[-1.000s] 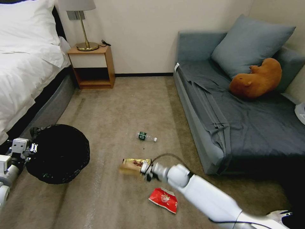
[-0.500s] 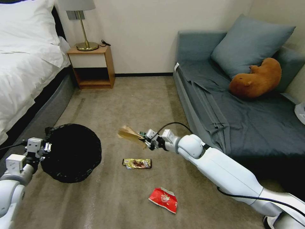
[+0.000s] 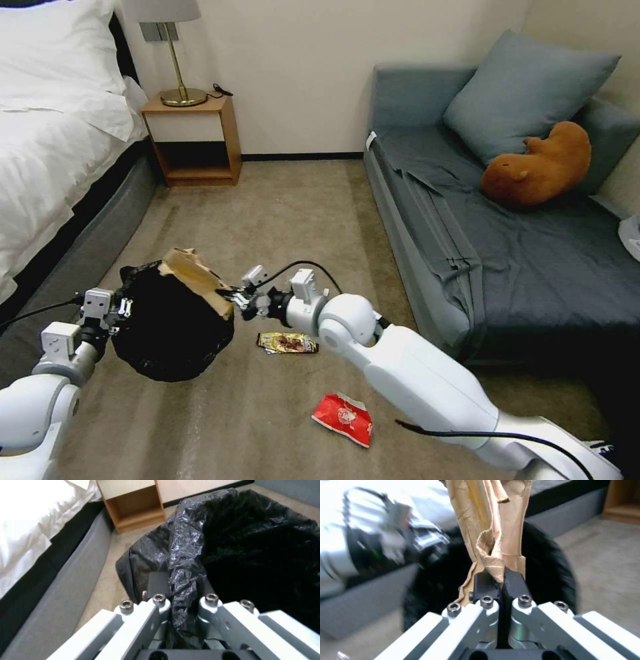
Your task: Pick up the trash bin, then pick up the garbage on the floor and place it into the trash bin.
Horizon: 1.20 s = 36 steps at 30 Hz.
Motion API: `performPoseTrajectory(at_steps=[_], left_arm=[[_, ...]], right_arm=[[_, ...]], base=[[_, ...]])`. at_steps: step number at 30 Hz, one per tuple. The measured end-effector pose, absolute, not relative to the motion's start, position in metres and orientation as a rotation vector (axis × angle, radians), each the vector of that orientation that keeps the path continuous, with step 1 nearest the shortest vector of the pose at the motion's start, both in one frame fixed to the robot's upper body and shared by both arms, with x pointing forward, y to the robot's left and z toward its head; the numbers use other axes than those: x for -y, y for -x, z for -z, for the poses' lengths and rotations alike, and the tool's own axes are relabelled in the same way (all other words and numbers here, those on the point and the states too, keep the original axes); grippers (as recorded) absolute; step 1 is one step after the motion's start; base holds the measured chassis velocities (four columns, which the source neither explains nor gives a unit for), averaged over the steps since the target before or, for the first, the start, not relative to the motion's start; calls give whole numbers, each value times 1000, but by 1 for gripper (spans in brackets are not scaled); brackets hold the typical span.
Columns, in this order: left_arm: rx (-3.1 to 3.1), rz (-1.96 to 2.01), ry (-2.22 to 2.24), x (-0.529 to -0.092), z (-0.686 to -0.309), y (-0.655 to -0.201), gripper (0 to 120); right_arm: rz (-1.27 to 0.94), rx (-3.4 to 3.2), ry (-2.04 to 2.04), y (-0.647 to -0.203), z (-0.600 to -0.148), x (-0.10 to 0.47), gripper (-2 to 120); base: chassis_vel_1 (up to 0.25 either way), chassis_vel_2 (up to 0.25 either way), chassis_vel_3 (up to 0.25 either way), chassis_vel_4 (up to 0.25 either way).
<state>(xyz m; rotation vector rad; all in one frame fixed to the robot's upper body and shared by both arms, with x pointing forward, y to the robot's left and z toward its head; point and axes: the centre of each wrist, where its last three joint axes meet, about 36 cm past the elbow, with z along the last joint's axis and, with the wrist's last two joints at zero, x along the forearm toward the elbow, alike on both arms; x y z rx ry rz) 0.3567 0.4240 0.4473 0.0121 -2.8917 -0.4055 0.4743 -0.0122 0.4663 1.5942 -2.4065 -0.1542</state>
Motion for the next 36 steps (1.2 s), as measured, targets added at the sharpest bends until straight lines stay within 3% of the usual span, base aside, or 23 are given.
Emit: performPoseTrajectory(at_steps=[8, 19, 24, 29, 33, 36], left_arm=[[2964, 251, 29, -407, -454, -367, 5], [2972, 195, 48, -397, -451, -368, 5], [2978, 191, 50, -396, -454, -369, 4], [2973, 188, 49, -395, -452, -368, 4], [2969, 191, 44, -398, -451, -367, 4], [2966, 206, 33, -406, -450, -365, 4]], right_arm=[[315, 2433, -1564, -474, -459, -3, 0], [278, 2468, -1507, -476, -432, -6, 0], [237, 2469, -1514, -469, -427, -7, 14], [203, 2465, -1528, -460, -423, -7, 38], [188, 2469, -1529, -460, -422, -5, 48], [152, 2478, -1521, -460, -421, 4, 63]], base=[[0, 0, 0, 0], [0, 0, 0, 0], [0, 0, 0, 0], [0, 0, 0, 0], [0, 0, 0, 0], [0, 0, 0, 0]])
